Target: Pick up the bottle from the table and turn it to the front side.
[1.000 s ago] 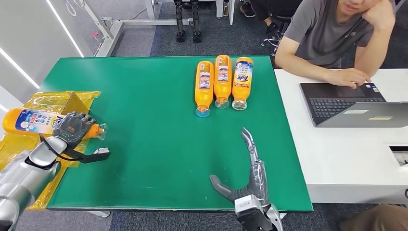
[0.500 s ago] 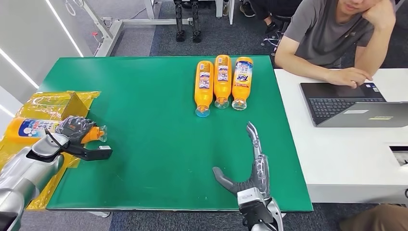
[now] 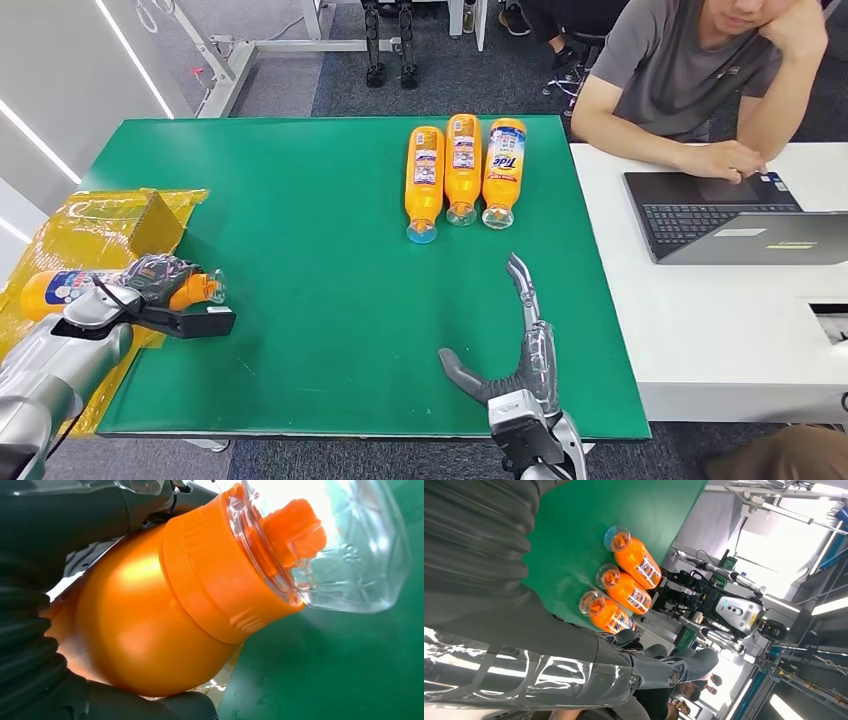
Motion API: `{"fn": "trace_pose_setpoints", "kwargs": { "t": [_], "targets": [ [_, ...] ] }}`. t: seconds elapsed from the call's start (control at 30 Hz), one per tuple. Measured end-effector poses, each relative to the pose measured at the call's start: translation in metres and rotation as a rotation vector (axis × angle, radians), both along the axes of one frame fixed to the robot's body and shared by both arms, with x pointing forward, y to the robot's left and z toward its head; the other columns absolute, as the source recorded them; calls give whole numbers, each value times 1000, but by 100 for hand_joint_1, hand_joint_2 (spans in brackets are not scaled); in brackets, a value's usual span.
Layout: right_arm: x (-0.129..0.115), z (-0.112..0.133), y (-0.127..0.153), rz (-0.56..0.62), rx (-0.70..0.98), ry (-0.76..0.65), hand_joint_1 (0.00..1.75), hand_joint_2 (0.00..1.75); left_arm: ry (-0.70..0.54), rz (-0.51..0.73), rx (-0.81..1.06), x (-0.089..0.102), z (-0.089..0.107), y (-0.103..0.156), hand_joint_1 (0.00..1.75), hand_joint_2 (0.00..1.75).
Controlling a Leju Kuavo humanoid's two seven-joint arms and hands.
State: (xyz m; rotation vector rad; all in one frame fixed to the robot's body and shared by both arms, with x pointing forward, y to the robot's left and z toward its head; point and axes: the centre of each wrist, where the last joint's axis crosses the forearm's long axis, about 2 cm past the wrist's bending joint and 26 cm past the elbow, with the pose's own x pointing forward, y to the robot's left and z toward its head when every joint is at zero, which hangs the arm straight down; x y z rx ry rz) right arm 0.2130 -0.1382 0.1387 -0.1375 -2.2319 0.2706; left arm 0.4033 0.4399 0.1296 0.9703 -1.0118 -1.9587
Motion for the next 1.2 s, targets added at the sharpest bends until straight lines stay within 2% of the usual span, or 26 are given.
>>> {"fn": "trace_pose_setpoints", "kwargs": {
  "t": [0.23,0.27,0.37,0.4,0.97,1.2],
  "targets": [
    [0,0,0,17,-7,9,0,175,31,4,-41,-5,-7,2,175,175],
    [0,0,0,19,-8,9,0,175,33,3,-46,-6,-7,2,148,175],
    [0,0,0,18,-10,9,0,175,39,-5,-53,-8,-9,3,17,175],
    [0,0,0,17,-9,9,0,175,39,-7,-53,-8,-10,3,0,175],
    [-8,0,0,4,6,23,0,175,5,-3,-42,-12,-14,3,0,175],
    [-10,-1,0,1,8,30,0,175,-61,-34,44,-18,-17,10,0,175]
  ]
}}
